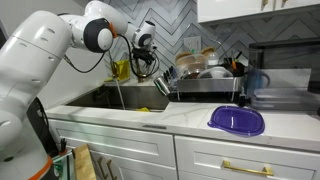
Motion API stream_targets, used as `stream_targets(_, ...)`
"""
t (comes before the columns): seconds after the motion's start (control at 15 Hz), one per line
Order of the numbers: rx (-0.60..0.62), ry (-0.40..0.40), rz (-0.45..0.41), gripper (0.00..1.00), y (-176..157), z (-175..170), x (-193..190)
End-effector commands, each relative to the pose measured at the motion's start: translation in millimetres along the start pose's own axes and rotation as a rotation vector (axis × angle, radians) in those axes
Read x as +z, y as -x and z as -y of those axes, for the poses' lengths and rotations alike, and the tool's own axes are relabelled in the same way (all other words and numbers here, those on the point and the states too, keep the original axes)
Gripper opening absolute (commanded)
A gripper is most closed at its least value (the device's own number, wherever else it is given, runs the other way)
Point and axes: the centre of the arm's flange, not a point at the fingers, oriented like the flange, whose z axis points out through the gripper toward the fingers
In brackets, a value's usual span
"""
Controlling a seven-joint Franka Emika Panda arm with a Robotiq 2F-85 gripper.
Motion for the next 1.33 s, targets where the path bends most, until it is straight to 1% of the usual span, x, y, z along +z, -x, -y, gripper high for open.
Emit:
stream_targets(0.0,-0.038,-0.020,-0.019,1.00,-3,8,2)
stream_targets(0.07,-0.061,0.011,-0.008,1.00,-2,6,3)
stream_targets(0.13,-0.079,0.041,0.027,1.00,0,4,1)
stream_targets(0.4,-0.155,0.107,0.114,1.00,8,2,-3)
stream_targets(0.53,-0.173,0.145,0.095,1.00,7,-2,-2)
stream_targets(0.67,-0.171,0.167,0.051,1.00,3,-2,2)
stream_targets(0.8,-0.157,0.159,0.011,1.00,-1,0,6)
stream_targets(0.93,-0.145,0.151,-0.004,1.00,-3,3,9)
stream_targets(1.0,-0.140,0.148,-0.004,1.00,-3,4,11)
stream_targets(1.27,-0.108,0.135,0.050,1.00,0,5,10)
